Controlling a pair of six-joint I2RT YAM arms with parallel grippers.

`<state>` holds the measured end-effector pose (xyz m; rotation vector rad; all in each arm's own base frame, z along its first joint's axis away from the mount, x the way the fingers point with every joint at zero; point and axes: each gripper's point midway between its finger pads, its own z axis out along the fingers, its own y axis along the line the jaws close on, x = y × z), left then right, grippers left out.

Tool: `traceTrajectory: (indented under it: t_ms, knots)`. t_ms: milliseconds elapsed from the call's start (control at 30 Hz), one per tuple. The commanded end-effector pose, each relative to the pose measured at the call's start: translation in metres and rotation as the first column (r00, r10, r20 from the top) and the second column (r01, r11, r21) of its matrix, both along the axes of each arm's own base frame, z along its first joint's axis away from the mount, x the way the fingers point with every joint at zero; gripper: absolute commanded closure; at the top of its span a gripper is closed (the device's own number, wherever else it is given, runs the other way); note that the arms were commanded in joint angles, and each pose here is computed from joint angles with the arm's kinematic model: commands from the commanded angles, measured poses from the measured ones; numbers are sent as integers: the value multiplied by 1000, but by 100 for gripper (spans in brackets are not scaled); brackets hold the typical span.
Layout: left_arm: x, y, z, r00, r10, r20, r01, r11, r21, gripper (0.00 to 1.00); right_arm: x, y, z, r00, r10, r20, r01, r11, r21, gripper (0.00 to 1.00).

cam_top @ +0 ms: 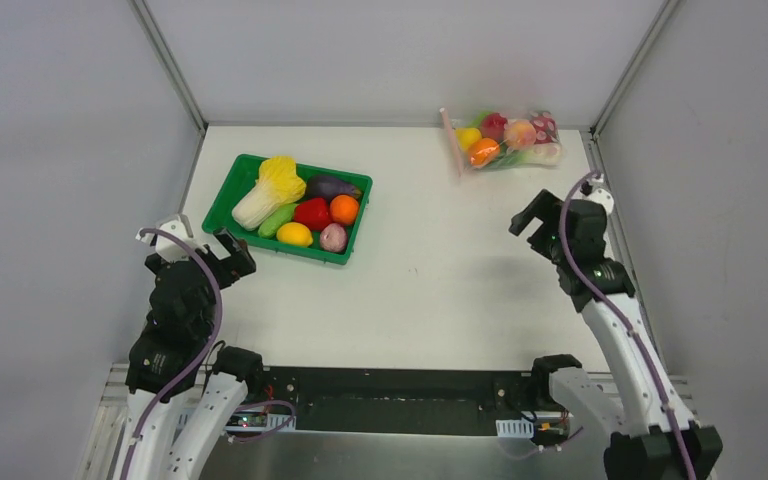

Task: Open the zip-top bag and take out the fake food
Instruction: Move the zipper food storage bag to the center of the board.

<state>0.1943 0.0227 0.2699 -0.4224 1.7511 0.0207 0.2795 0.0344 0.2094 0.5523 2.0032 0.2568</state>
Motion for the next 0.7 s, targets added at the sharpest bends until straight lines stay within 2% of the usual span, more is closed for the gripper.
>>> traceTrajectory:
  t_ms: [0,133,300,400,533,667]
  knots:
    - [2,-7,-6,999,-32,18,33,999,-15,1,29,21,6,997,-26,-68,36,987,159,1]
    - [-1,-8,-24,999,-40,-27,40,999,-13,1,47,39,-2,992,22,-121,6,974,226,1]
    - [0,-13,-46,995,-64,-78,62,998,-23,1,86,53,-15,999,43,-20,-34,944,328,1]
    - [5,-21,-58,991,-98,-94,95,995,-32,1,119,56,-14,999,33,-31,-21,942,334,1]
    - [11,-30,-71,986,-134,-100,130,990,-51,1,169,60,-13,1000,-26,1,24,914,405,1]
    - [15,-39,-78,977,-189,-103,184,981,-54,1,214,67,-36,999,-40,-28,48,900,432,1]
